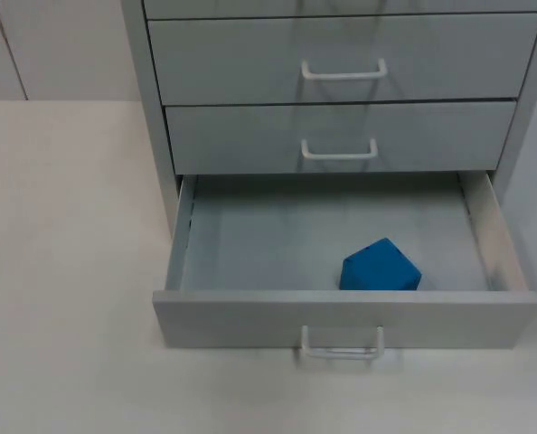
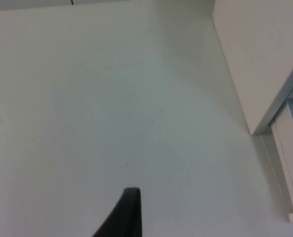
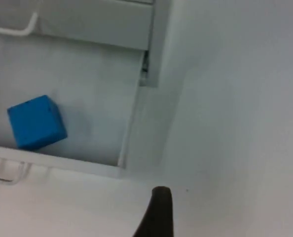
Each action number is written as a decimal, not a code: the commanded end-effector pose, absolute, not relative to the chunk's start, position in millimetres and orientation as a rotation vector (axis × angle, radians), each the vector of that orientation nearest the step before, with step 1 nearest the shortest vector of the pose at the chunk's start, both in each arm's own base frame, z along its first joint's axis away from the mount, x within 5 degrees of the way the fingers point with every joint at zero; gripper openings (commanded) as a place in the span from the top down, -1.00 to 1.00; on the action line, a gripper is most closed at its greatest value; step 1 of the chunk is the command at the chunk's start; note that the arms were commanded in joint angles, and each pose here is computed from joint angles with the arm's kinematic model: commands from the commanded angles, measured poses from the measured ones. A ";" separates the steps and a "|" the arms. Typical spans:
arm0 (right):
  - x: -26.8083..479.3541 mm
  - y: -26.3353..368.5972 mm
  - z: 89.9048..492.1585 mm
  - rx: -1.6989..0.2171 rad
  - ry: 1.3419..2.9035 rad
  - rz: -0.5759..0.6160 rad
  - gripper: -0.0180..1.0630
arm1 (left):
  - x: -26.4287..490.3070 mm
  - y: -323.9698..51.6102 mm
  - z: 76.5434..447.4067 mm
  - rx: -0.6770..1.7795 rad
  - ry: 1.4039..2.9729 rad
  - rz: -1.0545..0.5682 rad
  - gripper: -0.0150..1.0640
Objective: Open the drawer with the left hand, place the block into the drawer with the right hand, then close the drawer with the left hand.
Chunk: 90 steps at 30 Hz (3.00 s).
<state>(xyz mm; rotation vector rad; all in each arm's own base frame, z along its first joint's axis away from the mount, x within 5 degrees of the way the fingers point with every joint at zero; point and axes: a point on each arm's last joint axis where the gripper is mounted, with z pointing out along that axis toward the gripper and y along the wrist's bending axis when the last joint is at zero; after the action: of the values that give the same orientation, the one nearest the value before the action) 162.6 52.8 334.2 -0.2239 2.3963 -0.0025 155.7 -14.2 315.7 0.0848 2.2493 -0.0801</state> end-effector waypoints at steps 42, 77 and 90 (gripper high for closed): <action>164.3 -8.4 338.7 0.026 2.389 -0.047 -0.35 | 156.0 -16.1 317.5 0.084 2.215 -0.114 -0.97; 172.5 -5.8 320.0 0.015 2.402 -0.006 -0.98 | 170.1 -67.8 284.2 0.541 2.351 -0.386 0.98; 172.8 -5.9 320.2 0.023 2.398 -0.003 -0.98 | 161.0 -147.0 233.8 1.121 2.394 -0.137 0.98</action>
<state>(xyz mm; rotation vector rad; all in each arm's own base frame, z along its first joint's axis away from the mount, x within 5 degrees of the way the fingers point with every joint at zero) 172.1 -5.7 321.0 0.0147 2.4032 -0.0080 161.2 -144.6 235.8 1.1170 2.4059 -0.1696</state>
